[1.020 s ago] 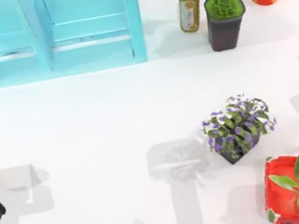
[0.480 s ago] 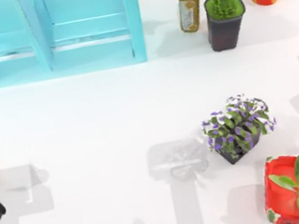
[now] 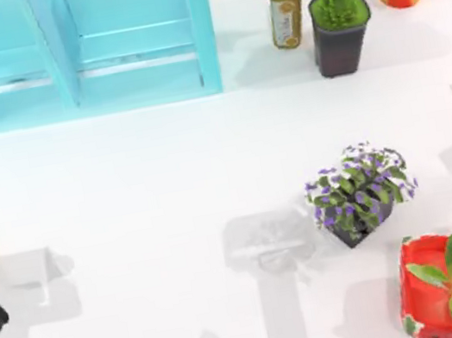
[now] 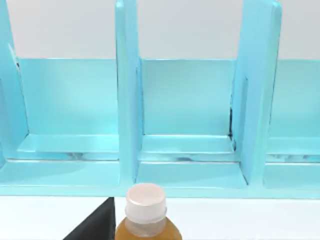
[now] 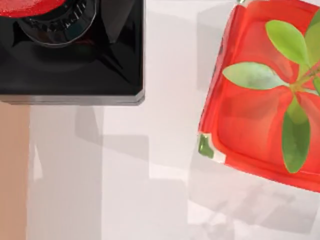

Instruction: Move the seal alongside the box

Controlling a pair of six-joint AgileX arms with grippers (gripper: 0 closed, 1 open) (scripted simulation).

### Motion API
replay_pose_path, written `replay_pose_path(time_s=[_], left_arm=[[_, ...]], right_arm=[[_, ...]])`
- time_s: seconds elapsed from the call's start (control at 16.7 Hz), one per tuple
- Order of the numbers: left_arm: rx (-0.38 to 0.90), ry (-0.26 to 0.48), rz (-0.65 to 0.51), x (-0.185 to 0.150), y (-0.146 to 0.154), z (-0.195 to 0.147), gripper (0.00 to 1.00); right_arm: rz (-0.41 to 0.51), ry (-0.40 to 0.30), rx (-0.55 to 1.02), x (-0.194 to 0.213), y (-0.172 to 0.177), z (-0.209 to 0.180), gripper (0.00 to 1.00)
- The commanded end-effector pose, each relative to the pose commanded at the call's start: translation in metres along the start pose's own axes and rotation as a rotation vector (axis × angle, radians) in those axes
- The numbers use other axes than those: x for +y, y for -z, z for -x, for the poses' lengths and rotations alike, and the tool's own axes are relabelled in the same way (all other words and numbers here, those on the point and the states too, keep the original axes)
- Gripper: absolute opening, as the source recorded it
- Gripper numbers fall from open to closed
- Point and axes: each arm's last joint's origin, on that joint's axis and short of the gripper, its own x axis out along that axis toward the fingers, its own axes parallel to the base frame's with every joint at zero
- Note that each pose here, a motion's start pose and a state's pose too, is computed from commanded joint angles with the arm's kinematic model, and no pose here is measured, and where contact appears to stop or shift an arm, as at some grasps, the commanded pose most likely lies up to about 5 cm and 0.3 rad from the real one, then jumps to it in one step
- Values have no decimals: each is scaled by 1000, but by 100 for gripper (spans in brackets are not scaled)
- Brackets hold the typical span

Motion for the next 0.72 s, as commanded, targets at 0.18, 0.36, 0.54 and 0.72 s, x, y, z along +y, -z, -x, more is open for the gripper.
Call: replay_pose_path(time_s=[0.18, 0.36, 0.54, 0.72], left_arm=[[0, 0, 0, 0, 0, 0, 100], [0, 0, 0, 0, 0, 0, 100], [0, 0, 0, 0, 0, 0, 100], [0, 0, 0, 0, 0, 0, 100]], right_arm=[[0, 0, 0, 0, 1, -8, 0], [0, 0, -1, 0, 2, -16, 0], [0, 0, -1, 0, 3, -24, 0], [-1, 0, -1, -1, 5, -32, 0]])
